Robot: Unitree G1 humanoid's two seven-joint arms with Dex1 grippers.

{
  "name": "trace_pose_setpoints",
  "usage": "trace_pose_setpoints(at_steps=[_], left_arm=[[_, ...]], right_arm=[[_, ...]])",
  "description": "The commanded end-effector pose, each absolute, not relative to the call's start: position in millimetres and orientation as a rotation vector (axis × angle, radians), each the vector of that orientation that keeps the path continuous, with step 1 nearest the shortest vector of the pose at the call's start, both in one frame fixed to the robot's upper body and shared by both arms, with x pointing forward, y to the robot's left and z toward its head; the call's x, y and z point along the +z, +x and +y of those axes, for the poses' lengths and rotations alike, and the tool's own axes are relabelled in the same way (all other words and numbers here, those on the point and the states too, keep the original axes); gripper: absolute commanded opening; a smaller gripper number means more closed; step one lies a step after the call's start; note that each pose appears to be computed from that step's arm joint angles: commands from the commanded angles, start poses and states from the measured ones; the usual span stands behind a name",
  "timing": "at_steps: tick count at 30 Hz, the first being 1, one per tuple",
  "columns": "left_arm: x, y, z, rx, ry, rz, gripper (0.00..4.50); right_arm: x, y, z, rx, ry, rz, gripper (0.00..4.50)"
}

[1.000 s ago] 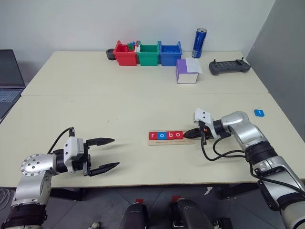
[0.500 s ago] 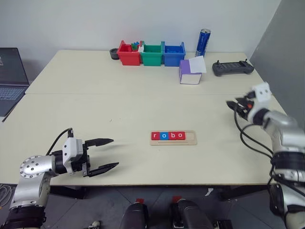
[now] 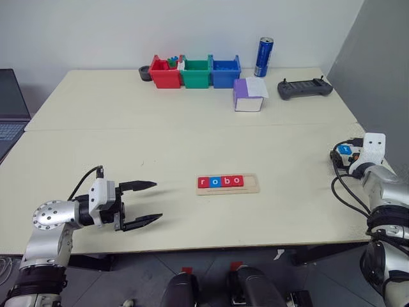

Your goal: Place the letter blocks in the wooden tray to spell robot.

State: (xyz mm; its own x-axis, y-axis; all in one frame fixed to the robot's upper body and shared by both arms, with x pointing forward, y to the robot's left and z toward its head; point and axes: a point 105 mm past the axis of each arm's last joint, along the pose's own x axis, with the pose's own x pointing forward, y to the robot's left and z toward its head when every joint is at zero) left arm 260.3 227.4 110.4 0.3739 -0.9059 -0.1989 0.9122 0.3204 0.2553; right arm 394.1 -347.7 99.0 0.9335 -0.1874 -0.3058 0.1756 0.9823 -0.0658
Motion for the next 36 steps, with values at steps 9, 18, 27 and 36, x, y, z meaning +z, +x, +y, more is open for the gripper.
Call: trace_pose_setpoints(at_steps=[9, 18, 27, 36], left_arm=[[117.2, 260.2, 228.9, -1.199, 0.372, 0.004, 4.50], [118.8, 253.5, 235.7, -1.174, 0.379, 0.018, 4.50], [119.0, 255.0, 235.0, -1.188, 0.377, 0.026, 4.50], [115.8, 256.7, 235.5, -1.205, 0.371, 0.037, 4.50]], right_arm=[[109.2, 409.6, -359.8, -0.252, -0.063, 0.296, 4.46], [103.2, 411.3, -355.6, -0.261, -0.070, 0.301, 2.87], [102.9, 415.6, -341.2, -0.262, -0.067, 0.229, 1.46], [95.4, 337.3, -226.9, -0.061, -0.042, 0.240, 1.46]])
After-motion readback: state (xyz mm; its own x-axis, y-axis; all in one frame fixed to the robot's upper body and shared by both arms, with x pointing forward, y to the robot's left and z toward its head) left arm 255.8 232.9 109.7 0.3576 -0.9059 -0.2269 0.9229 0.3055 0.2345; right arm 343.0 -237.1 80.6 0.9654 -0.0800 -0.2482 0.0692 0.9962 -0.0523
